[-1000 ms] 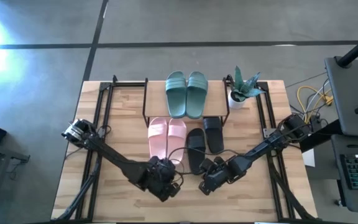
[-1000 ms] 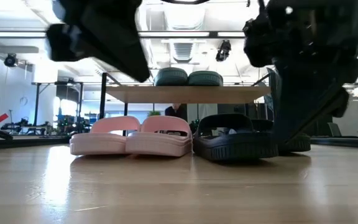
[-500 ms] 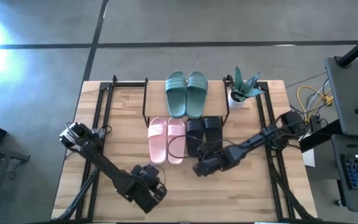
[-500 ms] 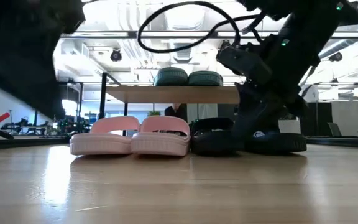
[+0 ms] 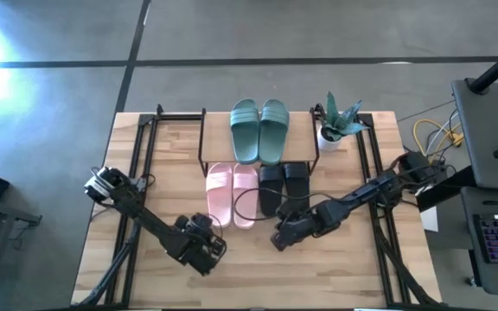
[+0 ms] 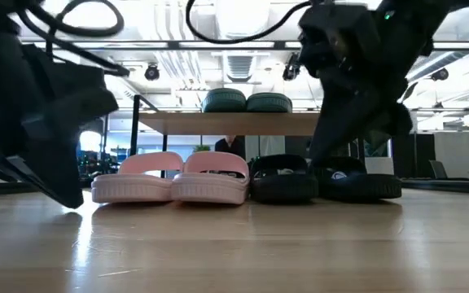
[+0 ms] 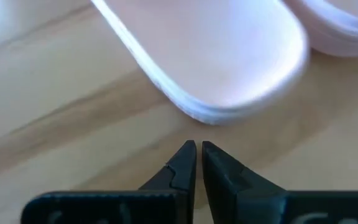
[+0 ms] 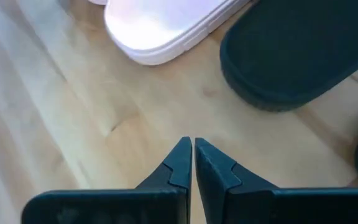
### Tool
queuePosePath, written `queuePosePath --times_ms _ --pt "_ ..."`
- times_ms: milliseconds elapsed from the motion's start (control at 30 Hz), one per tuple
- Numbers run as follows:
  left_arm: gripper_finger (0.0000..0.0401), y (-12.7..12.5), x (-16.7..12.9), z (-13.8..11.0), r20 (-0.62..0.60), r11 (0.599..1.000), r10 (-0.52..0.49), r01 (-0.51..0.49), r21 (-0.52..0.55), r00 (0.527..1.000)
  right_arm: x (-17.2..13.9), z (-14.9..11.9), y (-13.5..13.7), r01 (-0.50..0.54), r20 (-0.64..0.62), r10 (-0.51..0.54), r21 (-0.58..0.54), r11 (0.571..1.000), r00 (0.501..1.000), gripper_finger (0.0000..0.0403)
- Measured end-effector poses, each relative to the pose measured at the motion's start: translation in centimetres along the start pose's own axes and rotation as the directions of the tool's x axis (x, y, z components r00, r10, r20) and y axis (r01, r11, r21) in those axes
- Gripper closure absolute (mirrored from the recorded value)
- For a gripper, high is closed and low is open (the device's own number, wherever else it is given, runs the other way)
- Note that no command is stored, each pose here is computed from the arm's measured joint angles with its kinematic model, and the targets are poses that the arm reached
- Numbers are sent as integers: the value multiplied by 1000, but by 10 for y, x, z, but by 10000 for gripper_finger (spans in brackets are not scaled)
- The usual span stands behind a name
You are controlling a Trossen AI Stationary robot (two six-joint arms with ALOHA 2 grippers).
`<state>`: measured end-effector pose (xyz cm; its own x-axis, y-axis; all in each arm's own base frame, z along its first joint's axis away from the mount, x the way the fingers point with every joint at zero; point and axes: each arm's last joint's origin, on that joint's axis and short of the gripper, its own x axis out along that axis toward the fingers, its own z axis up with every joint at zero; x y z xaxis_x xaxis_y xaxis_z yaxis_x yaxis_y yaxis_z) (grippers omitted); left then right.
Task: Pick and place slides into the shelf
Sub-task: Adjust the slides under the shelf
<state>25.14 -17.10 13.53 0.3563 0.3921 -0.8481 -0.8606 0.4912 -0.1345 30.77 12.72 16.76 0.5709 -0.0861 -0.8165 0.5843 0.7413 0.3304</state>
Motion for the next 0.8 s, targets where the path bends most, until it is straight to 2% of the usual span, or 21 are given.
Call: queuePosePath --times_ms 133,300,433,567,733,800 --pt "389 7 4 7 5 1000 24 -24 -13 1000 -12 -6 2 -2 -13 3 50 999 1000 390" --pt "389 15 10 18 44 998 52 -50 -39 998 -28 -17 -4 96 -6 -96 163 982 995 390" --pt "389 25 19 28 65 994 95 -92 -58 993 -35 -20 -1 76 -8 -76 187 979 997 390" --pt "389 32 15 36 19 993 108 -107 -42 994 -36 -19 5 6 -41 3 212 977 999 390" --pt "389 31 -15 42 -151 999 -37 40 20 988 -30 -9 15 -138 -90 167 265 954 982 390" --pt "389 32 -30 43 -179 993 -107 113 24 978 -22 0 19 -211 -73 240 276 937 968 390"
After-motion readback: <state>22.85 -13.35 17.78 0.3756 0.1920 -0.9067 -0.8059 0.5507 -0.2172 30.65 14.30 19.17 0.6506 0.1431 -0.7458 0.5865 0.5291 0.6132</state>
